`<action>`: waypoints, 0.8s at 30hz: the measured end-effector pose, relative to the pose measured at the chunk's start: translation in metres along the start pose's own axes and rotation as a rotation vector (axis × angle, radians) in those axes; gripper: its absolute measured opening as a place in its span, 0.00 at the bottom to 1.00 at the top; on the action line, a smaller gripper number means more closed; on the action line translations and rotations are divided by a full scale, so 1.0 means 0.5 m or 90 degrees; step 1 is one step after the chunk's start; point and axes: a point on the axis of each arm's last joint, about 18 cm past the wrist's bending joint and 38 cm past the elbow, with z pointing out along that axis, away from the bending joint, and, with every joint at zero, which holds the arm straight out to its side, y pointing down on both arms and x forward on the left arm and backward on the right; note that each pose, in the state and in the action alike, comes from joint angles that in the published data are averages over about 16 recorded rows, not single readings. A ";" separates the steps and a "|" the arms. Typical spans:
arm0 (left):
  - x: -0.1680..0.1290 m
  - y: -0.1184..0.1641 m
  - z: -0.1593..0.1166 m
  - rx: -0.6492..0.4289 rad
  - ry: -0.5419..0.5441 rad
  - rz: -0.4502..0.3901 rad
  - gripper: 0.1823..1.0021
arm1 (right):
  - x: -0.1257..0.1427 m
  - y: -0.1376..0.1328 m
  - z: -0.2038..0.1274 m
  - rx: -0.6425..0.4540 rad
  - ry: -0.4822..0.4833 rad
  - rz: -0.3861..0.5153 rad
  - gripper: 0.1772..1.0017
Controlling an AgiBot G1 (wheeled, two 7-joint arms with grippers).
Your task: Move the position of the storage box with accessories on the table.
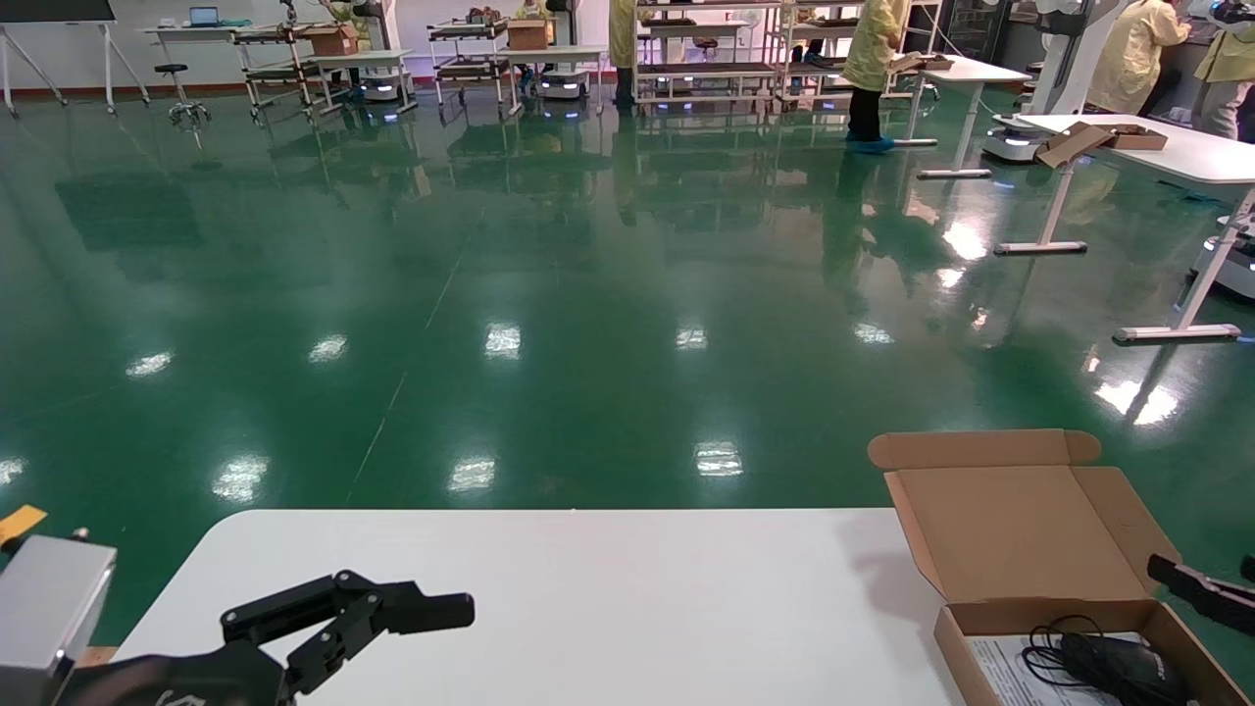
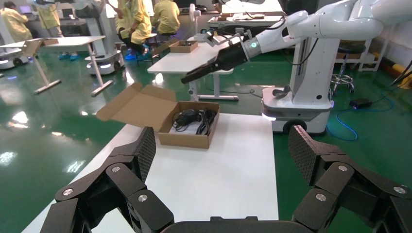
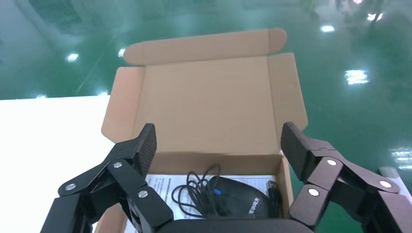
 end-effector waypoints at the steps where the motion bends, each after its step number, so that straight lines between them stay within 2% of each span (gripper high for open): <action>1: 0.000 0.000 0.000 0.000 0.000 0.000 1.00 | -0.001 -0.002 0.000 0.003 -0.001 0.001 0.85; 5: 0.000 0.000 0.000 0.000 0.000 0.000 1.00 | -0.003 -0.007 -0.001 0.008 -0.004 0.004 0.92; 14: 0.000 0.000 0.000 0.000 0.000 0.000 1.00 | -0.005 -0.005 0.000 0.005 -0.007 -0.001 0.99; 24: 0.000 0.000 0.000 0.000 0.000 0.000 1.00 | -0.063 -0.031 0.011 0.023 -0.077 -0.026 1.00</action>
